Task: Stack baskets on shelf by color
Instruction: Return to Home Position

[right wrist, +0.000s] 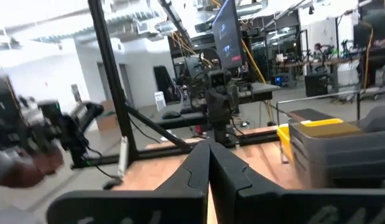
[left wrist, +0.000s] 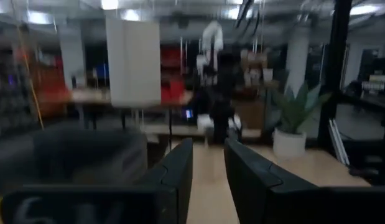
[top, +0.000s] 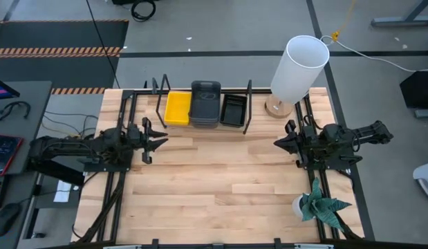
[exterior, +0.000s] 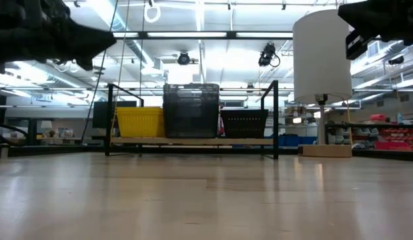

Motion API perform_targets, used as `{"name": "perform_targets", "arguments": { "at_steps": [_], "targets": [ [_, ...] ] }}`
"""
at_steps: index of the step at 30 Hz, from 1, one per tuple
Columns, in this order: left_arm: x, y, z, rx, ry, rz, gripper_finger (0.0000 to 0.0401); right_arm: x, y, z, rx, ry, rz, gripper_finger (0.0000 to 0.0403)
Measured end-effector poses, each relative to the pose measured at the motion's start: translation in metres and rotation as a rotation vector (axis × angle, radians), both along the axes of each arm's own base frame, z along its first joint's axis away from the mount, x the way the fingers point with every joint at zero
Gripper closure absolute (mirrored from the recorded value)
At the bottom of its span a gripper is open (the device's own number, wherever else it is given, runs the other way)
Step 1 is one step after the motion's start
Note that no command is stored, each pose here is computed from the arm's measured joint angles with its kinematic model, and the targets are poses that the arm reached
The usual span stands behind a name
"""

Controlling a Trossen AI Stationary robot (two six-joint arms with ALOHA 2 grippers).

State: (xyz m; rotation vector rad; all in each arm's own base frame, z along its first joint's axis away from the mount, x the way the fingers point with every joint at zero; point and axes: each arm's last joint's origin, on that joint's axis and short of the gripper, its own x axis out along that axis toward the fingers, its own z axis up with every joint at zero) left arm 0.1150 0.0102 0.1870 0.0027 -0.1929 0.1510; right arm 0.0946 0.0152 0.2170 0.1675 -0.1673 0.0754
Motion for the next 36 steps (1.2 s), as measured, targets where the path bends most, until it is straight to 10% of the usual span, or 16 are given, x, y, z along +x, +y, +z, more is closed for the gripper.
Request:
{"name": "perform_targets", "arguments": {
  "at_steps": [11, 36],
  "targets": [
    [0.002, 0.001, -0.02, -0.316, 0.161, -0.009, 0.0328, 0.0, 0.0, 0.002, 0.126, -0.018, 0.023, 0.0385],
    [0.002, 0.001, -0.021, -0.318, 0.162, -0.008, 0.0317, 0.0, 0.0, 0.002, 0.124, -0.018, 0.023, 0.0385]
  ]
}}
